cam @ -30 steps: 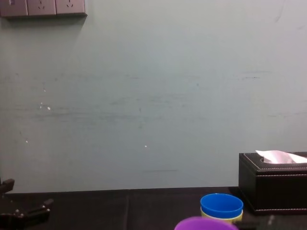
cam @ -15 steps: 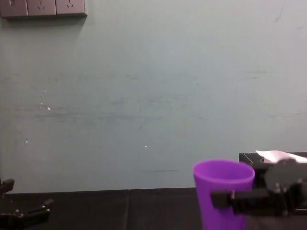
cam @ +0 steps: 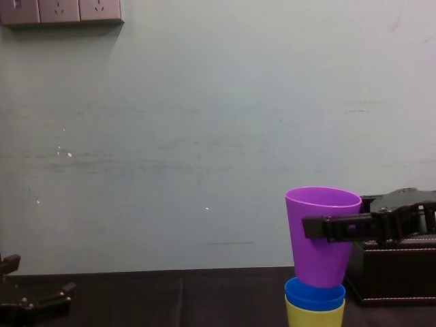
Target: Stack the three plastic cups sequentially using one hand.
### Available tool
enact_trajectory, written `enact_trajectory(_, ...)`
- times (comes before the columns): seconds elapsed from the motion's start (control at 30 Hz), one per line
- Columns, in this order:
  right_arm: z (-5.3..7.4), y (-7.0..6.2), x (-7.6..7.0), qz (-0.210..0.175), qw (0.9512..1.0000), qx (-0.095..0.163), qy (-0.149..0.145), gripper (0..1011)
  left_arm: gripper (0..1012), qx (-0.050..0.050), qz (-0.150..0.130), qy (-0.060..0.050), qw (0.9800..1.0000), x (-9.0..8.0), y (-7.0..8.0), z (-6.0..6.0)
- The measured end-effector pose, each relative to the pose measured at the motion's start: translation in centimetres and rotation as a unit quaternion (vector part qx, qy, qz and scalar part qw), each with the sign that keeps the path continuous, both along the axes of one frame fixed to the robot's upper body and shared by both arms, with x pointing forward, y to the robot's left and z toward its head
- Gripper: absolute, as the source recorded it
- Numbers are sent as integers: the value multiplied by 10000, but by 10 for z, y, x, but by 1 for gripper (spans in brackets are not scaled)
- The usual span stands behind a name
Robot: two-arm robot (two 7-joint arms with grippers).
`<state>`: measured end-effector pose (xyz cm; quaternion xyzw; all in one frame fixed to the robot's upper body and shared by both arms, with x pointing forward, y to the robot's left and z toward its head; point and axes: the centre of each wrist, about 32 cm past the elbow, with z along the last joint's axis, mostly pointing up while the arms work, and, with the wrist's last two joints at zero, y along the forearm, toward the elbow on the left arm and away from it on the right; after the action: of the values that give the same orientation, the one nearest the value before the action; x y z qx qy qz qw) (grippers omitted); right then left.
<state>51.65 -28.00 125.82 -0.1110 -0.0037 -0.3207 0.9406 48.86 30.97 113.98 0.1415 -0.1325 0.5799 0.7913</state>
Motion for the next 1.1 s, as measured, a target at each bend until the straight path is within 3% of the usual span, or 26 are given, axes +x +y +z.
enact_trajectory(0.73, -16, 10, 36, -384, 9990, -185, 160, 728, 1011, 0, 0, 0, 10000, 0, 0, 0)
enact_trajectory(1.1, -20, 11, 40, -407, 9987, -211, 206, 728, 1011, 0, 0, 0, 10000, 0, 0, 0)
